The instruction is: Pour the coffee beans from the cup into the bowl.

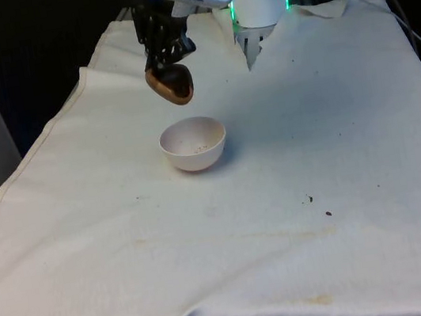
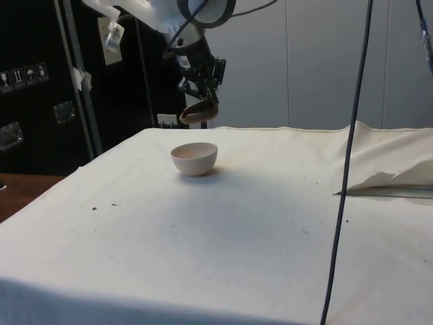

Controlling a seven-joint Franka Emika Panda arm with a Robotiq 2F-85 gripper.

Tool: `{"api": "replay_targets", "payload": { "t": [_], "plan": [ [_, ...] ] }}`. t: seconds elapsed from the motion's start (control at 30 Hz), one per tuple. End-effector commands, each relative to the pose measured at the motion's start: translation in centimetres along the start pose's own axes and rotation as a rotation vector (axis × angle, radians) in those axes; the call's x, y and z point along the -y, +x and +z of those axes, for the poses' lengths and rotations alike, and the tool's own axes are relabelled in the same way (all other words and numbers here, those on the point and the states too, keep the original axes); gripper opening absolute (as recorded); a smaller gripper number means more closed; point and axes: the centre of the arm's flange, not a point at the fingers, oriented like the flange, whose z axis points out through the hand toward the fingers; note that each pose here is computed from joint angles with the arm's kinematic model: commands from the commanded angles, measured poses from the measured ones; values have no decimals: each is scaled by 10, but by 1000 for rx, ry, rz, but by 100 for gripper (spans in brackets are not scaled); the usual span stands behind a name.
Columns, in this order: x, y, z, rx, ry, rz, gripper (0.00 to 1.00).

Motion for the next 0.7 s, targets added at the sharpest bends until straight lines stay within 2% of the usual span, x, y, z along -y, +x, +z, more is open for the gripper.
{"api": "replay_targets", "payload": {
  "t": [0.0,0.07,0.1,0.2,0.33,0.37,0.4,0.6,0.63,0.67],
  "plan": [
    [0,0,1,-6,-5,-14,0],
    [0,1,3,-9,-11,-26,0],
    [0,0,2,-6,-9,-18,0],
    [0,1,5,-18,-25,-53,0],
    [0,3,6,-25,-39,-76,0],
    [0,2,6,-25,-35,-70,0],
    [-1,3,6,-31,-46,-85,0],
    [0,8,7,-44,-64,-114,0],
    [-1,5,6,-44,-56,-104,0],
    [0,8,7,-45,-66,-118,0]
  ]
}}
